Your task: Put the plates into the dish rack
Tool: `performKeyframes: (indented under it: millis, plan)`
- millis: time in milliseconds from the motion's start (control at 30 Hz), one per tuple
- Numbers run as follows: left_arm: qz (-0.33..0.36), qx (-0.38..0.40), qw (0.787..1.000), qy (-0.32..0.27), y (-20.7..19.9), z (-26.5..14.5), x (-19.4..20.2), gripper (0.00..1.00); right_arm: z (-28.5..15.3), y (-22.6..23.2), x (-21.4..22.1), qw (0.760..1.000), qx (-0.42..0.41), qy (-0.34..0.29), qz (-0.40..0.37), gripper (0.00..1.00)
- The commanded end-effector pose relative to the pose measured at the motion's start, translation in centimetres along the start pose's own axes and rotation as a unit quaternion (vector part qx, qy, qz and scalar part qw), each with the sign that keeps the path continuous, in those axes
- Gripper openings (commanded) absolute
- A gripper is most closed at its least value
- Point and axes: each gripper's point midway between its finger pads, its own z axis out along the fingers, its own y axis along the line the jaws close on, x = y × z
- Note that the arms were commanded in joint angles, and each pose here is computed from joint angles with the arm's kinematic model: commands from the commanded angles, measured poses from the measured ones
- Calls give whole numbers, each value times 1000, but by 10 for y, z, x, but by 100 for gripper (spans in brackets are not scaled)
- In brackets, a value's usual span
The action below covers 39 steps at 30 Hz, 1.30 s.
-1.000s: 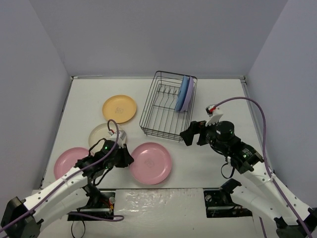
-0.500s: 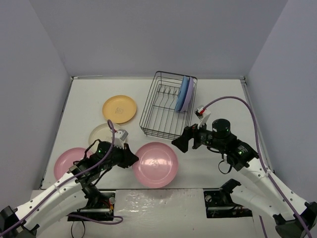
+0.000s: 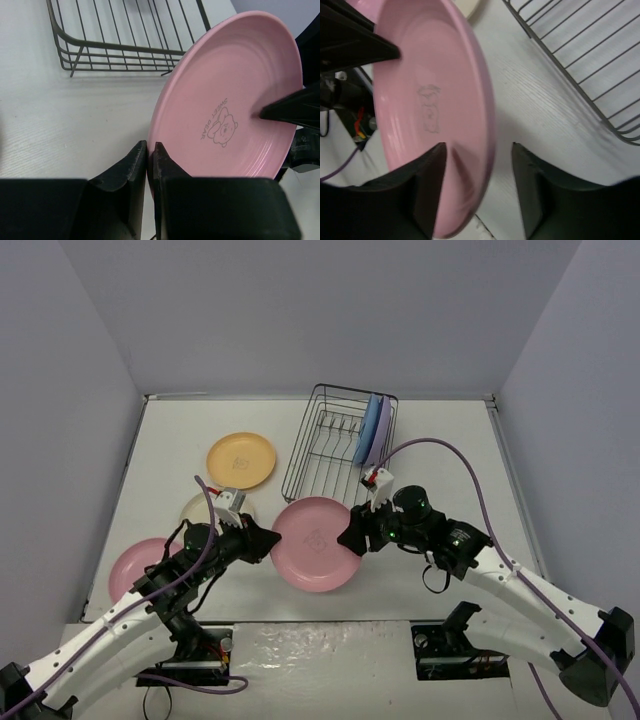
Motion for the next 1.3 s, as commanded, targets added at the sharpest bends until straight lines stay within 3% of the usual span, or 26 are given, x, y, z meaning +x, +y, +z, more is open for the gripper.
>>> performKeyframes:
  millis: [0,333,367,400,467,500,700,833,1033,1200,1267]
  plan:
    - [-13,51,993,-103,-34,-13,-59,0,2,-12,-25,998,49,-37,-4,42]
    - [-10,33,995,-95,-28,-8,-57,0,-6,-35,-48,989,129,-76,8,3]
    - [-9,30,995,-94,-28,-6,-58,5,-9,-39,-53,986,144,-84,11,0]
    - [-8,28,995,-94,-28,-5,-59,21,-12,-45,-60,981,166,-96,14,0]
    - [-5,19,995,-99,-27,-2,-64,82,-21,-54,-78,971,202,-124,19,0]
    - [-2,17,995,-101,-27,-1,-67,96,-26,-55,-89,967,214,-139,21,0]
    - [7,15,993,-119,-36,-2,-87,97,-48,-48,-157,945,244,-217,19,0]
    - [-12,-60,988,-142,-12,-9,-99,97,-62,-60,-196,914,310,-260,41,0]
    - [-29,-124,981,-145,9,-12,-109,97,-62,-77,-237,826,475,-299,57,0]
    - [-50,-118,982,-140,22,-3,-116,97,-48,-86,-255,721,626,-295,19,0]
    - [-77,-97,986,-109,28,8,-112,97,-46,-87,-262,683,673,-284,-1,0]
